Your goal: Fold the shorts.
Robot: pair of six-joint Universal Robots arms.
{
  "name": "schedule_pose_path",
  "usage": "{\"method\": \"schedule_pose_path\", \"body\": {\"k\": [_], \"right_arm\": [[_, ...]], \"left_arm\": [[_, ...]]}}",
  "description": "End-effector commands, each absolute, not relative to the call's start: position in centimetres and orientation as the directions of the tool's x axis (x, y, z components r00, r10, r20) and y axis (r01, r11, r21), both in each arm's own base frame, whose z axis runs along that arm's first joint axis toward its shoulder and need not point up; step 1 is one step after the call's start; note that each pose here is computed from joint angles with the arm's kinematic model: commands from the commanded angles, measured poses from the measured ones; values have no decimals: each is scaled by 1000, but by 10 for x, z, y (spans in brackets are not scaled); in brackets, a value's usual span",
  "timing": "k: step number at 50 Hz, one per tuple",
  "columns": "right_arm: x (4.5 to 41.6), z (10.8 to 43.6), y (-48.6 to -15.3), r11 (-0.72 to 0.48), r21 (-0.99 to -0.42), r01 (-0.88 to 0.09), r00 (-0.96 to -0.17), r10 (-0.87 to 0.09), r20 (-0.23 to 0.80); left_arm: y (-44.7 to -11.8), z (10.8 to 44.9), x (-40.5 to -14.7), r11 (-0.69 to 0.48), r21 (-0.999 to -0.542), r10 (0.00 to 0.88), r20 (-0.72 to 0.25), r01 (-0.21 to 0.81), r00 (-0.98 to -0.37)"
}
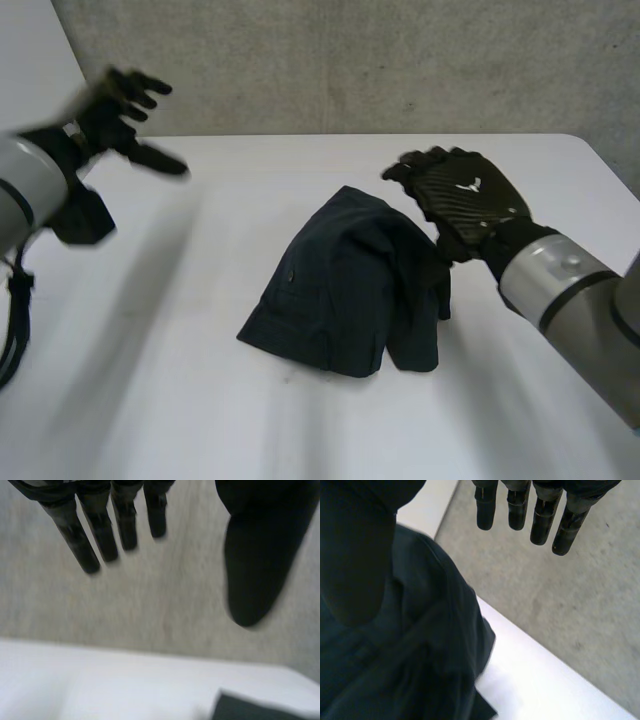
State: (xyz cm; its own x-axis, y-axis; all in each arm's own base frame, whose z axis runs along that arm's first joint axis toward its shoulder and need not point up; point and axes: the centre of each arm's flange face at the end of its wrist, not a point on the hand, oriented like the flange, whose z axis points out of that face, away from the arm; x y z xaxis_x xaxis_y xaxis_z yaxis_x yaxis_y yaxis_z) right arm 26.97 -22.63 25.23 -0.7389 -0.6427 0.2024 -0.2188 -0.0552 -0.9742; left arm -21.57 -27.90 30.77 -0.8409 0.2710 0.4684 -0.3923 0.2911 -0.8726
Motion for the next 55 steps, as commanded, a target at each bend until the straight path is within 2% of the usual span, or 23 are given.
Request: {"method": "schedule_pose_path", "body": {"k": [1, 4, 7, 13, 22, 27, 44, 52, 55], "right_arm": [[245, 244, -232, -20, -974, -227, -780, -595, 194], [235, 237, -236, -17, -974, -224, -790, -583, 192], [229, 228, -234, -18, -973, -229, -782, -592, 195], [220, 212, -231, -6, -966, -258, -776, -595, 210], [222, 202, -226, 5, -964, -267, -768, -606, 210], [222, 200, -224, 13, -963, -269, -766, -609, 206], [222, 197, -223, 16, -963, -270, -766, -609, 205], [221, 197, -222, 16, -963, -270, -767, -608, 205], [221, 196, -222, 17, -963, -270, -767, -608, 204]], "left_arm": [[-230, 233, -240, 529, -832, 303, 372, -170, -877], [-210, 202, -258, 571, -819, 383, 317, -47, -867], [-201, 184, -271, 537, -843, 454, 281, 8, -846], [-198, 163, -272, 499, -866, 455, 232, 31, -860], [-189, 140, -281, 422, -885, 494, 41, 198, -869], [-195, 140, -281, 367, -904, 485, -17, 220, -874], [-215, 124, -296, 351, -906, 491, -37, 236, -870], [-222, 117, -300, 308, -901, 515, -112, 305, -850], [-230, 118, -301, 286, -909, 488, -135, 304, -862]]}}
